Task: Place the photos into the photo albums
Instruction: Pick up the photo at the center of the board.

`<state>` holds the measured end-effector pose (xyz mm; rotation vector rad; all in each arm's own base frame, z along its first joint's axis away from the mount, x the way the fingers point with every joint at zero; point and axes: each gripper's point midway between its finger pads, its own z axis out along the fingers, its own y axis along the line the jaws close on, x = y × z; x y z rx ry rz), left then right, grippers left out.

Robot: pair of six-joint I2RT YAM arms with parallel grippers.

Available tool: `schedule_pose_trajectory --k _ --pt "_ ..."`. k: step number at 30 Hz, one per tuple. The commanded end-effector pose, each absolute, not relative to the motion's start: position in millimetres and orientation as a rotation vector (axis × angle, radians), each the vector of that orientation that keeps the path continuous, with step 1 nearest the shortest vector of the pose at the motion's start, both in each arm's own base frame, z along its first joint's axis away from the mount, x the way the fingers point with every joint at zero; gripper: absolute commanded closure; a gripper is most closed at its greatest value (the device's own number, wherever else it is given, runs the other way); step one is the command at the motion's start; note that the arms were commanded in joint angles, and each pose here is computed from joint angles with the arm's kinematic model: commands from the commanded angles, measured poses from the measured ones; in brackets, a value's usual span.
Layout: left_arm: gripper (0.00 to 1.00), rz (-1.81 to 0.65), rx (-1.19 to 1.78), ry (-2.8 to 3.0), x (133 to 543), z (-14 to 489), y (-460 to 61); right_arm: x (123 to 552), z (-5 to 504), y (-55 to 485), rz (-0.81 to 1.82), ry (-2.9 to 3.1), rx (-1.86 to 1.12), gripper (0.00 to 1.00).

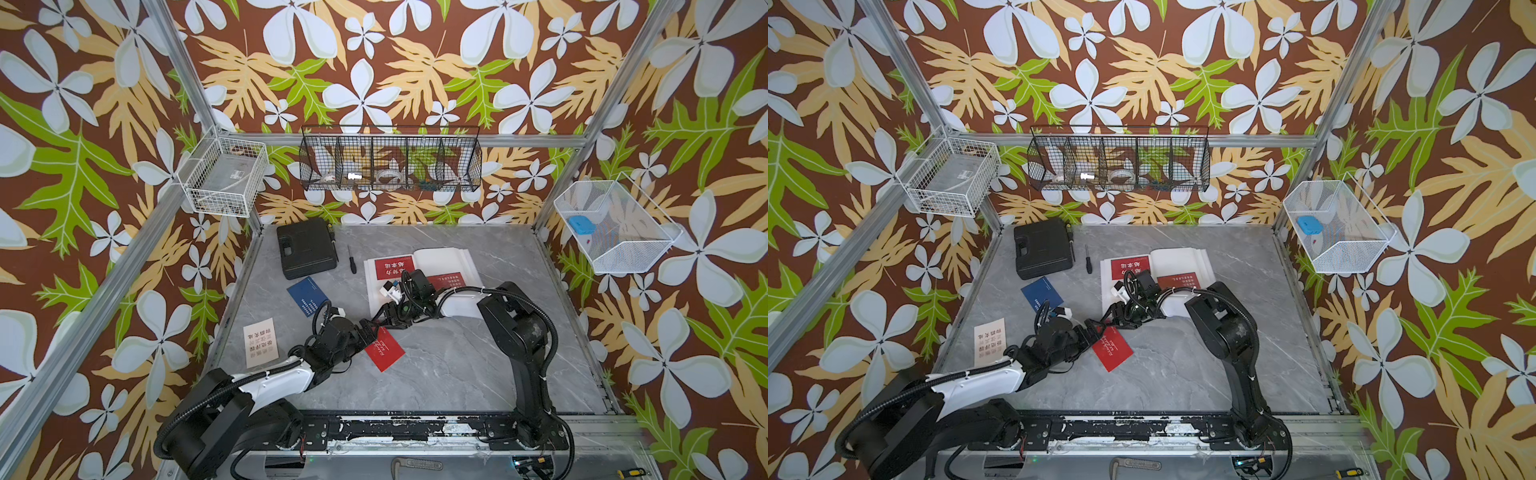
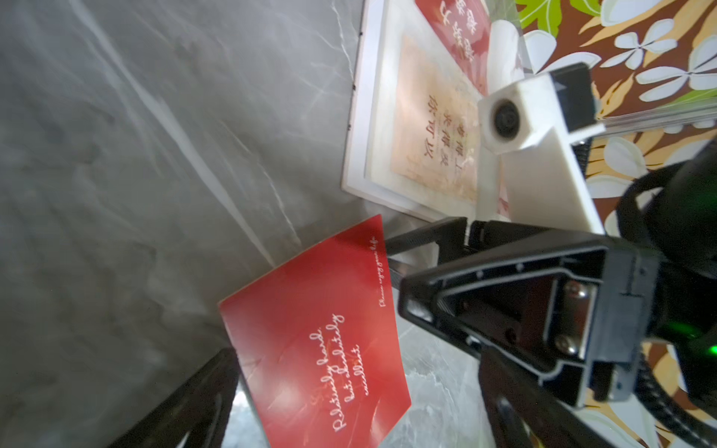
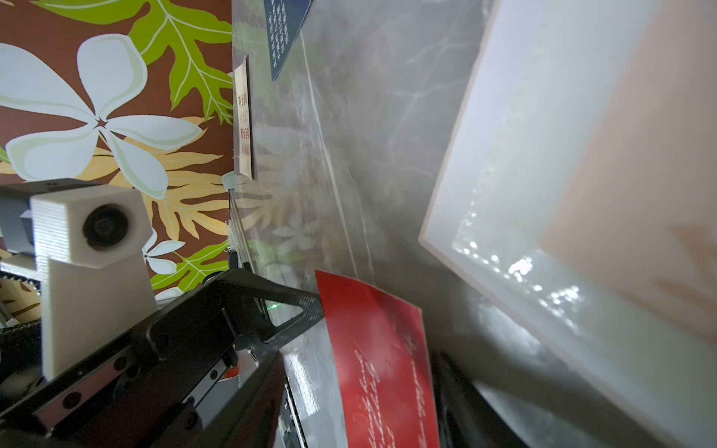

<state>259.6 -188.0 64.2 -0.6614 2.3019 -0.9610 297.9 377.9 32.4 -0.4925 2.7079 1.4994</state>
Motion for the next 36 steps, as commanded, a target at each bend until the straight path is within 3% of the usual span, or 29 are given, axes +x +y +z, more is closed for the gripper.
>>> schedule_pose_trajectory --k 1,11,22,34,36 --pt "0.01 -1.002 -0.71 2.283 258 69 -186 278 -11 347 1.274 2.959 -0.38 0.36" --pt "0.01 -0.974 -0.769 2.337 248 41 -176 285 -13 346 1.291 2.938 -0.369 0.42" --pt "0.01 -0.979 -0.77 2.278 249 58 -168 290 -20 340 1.26 2.941 -0.365 0.75" --pt "0.01 -0.91 -0.676 2.275 260 82 -167 302 -1 346 1.289 2.876 -0.365 1.0" --pt "0.01 -0.88 -0.63 2.281 264 92 -168 306 9 347 1.297 2.847 -0.375 1.0"
